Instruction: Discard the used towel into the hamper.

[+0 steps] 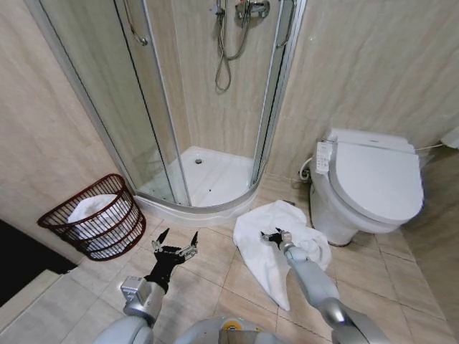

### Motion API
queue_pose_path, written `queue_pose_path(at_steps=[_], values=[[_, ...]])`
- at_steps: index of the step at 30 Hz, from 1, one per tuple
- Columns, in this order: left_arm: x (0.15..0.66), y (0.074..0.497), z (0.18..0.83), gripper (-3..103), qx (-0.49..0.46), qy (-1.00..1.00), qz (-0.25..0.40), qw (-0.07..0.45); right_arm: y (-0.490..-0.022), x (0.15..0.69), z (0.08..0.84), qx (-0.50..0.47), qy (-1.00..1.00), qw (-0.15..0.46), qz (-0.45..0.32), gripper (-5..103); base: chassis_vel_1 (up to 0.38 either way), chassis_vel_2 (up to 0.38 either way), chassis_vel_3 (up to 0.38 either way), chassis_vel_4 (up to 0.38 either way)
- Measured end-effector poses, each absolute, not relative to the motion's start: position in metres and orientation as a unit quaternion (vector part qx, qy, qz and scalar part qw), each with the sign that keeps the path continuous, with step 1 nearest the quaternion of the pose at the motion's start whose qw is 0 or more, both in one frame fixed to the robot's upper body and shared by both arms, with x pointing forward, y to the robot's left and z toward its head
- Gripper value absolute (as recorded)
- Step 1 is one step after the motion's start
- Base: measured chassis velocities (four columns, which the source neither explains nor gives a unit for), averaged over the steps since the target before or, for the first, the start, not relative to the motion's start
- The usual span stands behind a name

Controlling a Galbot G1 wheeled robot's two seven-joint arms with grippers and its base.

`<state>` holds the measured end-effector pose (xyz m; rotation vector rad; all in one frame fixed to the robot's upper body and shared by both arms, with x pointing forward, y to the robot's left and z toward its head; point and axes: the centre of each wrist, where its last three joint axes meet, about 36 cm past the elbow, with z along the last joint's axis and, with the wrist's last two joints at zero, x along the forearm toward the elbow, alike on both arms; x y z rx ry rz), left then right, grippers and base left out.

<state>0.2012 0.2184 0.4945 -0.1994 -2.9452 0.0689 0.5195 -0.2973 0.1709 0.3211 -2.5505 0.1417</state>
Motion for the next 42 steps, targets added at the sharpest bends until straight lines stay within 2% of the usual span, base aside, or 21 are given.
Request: queue_pose_path(at_steps=[10,24,28,31,33,34,36,38,39,42], values=[[0.201,0.218,0.494,100,-0.067,-0.993,0.023,0.094,-0.301,0.5,0.147,0.081,-0.939,0.335,0.011,100,0.0,0.0,0.0,0.0],[0.201,0.218,0.494,100,-0.067,-0.993,0.023,0.094,-0.311,0.503,0.141,0.085,-0.926,0.367,-0.013,101,0.0,0.0,0.0,0.0],[0.201,0.218,0.494,100,-0.067,-0.993,0.023,0.094,-0.321,0.503,0.139,0.085,-0.923,0.375,-0.017,84,0.0,0.0,0.0,0.0],[0.201,0.218,0.494,100,-0.067,-0.993,0.023,0.094,-0.324,0.502,0.139,0.083,-0.923,0.376,-0.018,79,0.0,0.0,0.0,0.0],[0.201,0.218,0.494,100,-0.067,-0.993,0.023,0.094,-0.326,0.501,0.138,0.083,-0.922,0.377,-0.019,68,0.0,0.0,0.0,0.0],[0.201,0.218,0.494,100,-0.067,-0.993,0.023,0.094,-0.326,0.501,0.138,0.083,-0.922,0.377,-0.019,68,0.0,0.0,0.0,0.0],[0.201,0.218,0.494,100,-0.067,-0.993,0.023,0.094,-0.328,0.5,0.137,0.082,-0.923,0.376,-0.018,57,0.0,0.0,0.0,0.0],[0.201,0.218,0.494,100,-0.067,-0.993,0.023,0.094,-0.329,0.498,0.136,0.082,-0.923,0.375,-0.018,57,0.0,0.0,0.0,0.0],[0.201,0.218,0.494,100,-0.067,-0.993,0.023,0.094,-0.33,0.497,0.136,0.082,-0.923,0.375,-0.017,46,0.0,0.0,0.0,0.0],[0.201,0.218,0.494,100,-0.067,-0.993,0.023,0.094,-0.332,0.496,0.137,0.082,-0.924,0.373,-0.016,40,0.0,0.0,0.0,0.0]])
